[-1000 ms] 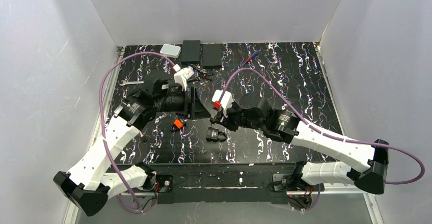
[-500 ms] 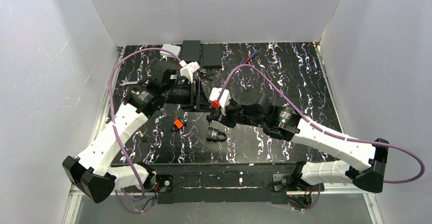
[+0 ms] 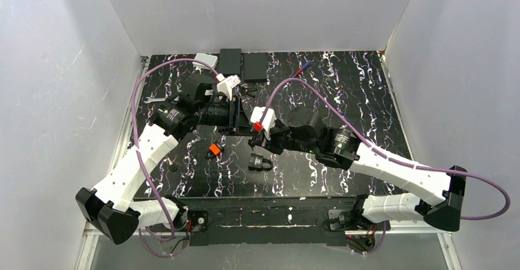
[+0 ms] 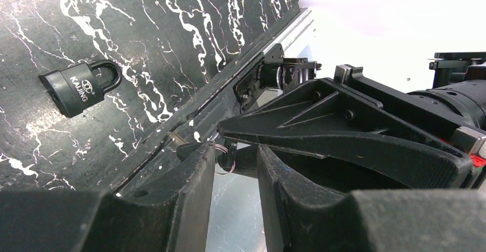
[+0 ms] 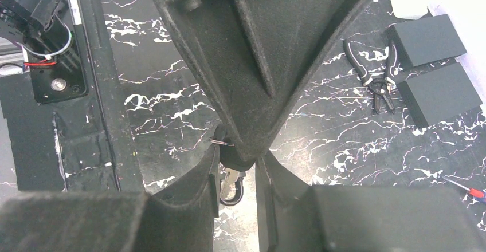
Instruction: Unlock with the key
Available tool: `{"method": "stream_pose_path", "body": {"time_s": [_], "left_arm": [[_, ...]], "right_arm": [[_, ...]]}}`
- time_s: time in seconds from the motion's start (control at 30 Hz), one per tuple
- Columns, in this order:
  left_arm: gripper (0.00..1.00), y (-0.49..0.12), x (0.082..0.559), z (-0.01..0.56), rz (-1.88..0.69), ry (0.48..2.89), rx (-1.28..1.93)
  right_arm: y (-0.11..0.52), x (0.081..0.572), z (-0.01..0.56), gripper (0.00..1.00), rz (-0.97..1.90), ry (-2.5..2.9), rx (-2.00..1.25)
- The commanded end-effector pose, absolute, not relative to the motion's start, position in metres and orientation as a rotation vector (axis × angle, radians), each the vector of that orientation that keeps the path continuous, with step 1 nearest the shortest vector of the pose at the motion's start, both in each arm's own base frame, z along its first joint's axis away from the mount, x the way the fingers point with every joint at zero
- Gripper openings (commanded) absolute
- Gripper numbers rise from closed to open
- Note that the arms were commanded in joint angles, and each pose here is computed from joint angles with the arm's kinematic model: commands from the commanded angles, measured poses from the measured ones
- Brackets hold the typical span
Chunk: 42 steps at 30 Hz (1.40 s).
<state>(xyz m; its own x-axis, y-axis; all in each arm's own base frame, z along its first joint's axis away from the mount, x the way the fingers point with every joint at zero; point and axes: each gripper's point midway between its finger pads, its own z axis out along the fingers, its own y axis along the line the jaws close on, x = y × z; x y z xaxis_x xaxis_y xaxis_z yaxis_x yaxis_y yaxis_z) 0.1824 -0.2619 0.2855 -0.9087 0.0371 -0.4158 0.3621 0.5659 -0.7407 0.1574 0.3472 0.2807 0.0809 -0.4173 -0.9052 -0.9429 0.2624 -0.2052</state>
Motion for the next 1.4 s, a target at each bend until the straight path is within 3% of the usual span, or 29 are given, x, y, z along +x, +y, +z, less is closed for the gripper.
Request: {"method": "stream_pose_path", "body": {"time_s": [0.0,0.6,0.7,0.8,1.0,1.03,1.2,1.37], "left_arm": [[0.32,-0.258,0.171,0.278,-1.288,2.488,0.352],[0.29,-0.26,0.167,0.279,-1.33,2.462,0.362],[0.2,-0.266,0.165,0.281,-1.395,2.459,0.371],[0.01,-0.266,0.164,0.279,-1.407,2.464,0.367],[0.0,-0.263,0.166,0.278,-1.372,2.453,0.333],[0.0,-0.262,0.167,0.279,-1.368,2.447,0.325],[0.0,-0.257,0.178,0.294,-1.388,2.369,0.226],[0.0,-0.246,0.196,0.319,-1.491,2.237,0.092]], "right_arm": [[0.358,0.159,0.332,0.01,0.686,1.381,-1.249],[0.355,0.155,0.352,0.01,0.746,1.36,-1.169],[0.357,0.155,0.354,0.01,0.748,1.354,-1.164],[0.356,0.16,0.358,0.01,0.733,1.354,-1.137],[0.356,0.162,0.361,0.01,0.74,1.363,-1.103],[0.356,0.162,0.361,0.03,0.741,1.367,-1.097],[0.347,0.162,0.356,0.51,0.735,1.41,-1.078],[0.328,0.16,0.358,0.57,0.73,1.433,-1.014]]}}
